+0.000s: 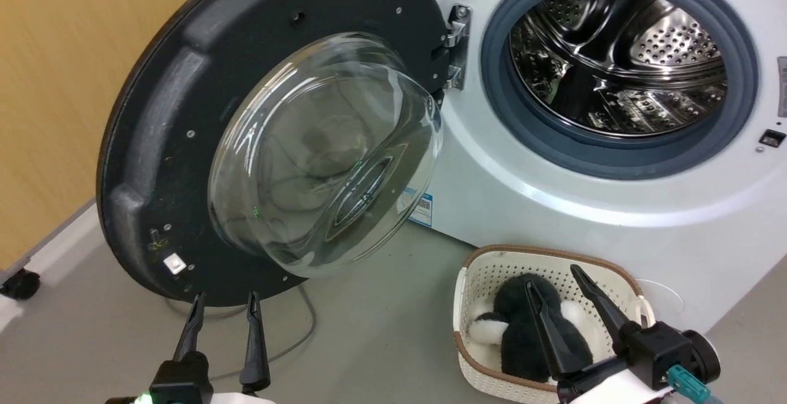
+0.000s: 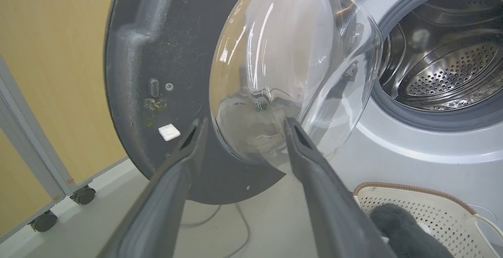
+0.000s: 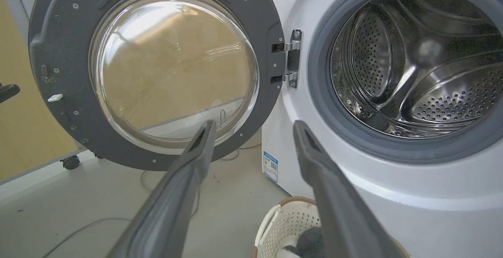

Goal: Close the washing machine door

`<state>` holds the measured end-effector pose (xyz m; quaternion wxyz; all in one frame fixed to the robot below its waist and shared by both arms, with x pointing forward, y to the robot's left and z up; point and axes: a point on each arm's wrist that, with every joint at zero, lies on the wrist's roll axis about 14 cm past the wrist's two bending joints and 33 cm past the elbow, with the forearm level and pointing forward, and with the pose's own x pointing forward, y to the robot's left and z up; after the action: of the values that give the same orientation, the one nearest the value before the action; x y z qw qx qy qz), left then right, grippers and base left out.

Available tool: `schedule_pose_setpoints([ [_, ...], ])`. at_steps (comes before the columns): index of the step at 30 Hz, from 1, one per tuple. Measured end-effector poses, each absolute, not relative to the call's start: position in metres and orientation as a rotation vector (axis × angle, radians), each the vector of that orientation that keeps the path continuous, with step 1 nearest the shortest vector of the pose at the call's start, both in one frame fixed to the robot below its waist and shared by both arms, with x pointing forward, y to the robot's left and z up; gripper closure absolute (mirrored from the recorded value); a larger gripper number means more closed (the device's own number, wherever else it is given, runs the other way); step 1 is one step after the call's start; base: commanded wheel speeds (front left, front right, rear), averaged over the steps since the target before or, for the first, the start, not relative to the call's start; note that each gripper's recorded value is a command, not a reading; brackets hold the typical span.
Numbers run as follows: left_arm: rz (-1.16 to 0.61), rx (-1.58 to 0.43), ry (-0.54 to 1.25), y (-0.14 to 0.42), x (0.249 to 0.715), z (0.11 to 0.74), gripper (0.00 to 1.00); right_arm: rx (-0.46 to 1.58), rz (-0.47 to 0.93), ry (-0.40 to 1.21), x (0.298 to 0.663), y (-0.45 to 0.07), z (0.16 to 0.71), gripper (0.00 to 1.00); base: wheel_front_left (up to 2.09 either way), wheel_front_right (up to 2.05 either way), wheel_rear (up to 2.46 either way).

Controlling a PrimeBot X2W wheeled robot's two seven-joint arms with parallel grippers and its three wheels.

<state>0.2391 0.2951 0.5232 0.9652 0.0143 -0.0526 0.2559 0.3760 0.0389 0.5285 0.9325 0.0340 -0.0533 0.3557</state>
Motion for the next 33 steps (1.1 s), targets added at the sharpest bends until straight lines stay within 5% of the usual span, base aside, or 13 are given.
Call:
schedule_pose_setpoints([
  [27, 0.62, 0.033, -0.124, 0.309, 0.207, 0.521, 0.01, 0.099, 0.849, -0.124, 0.363, 0.075, 0.528, 0.0, 0.0, 0.0, 0.0],
  [28, 0.622, 0.024, -0.122, 0.309, 0.206, 0.52, 1.0, 0.099, 0.85, -0.123, 0.363, 0.075, 0.528, 0.0, 0.0, 0.0, 0.0],
  [33, 0.662, -0.012, -0.167, 0.32, 0.201, 0.531, 1.0, 0.099, 0.848, -0.122, 0.364, 0.075, 0.528, 0.0, 0.0, 0.0, 0.0],
])
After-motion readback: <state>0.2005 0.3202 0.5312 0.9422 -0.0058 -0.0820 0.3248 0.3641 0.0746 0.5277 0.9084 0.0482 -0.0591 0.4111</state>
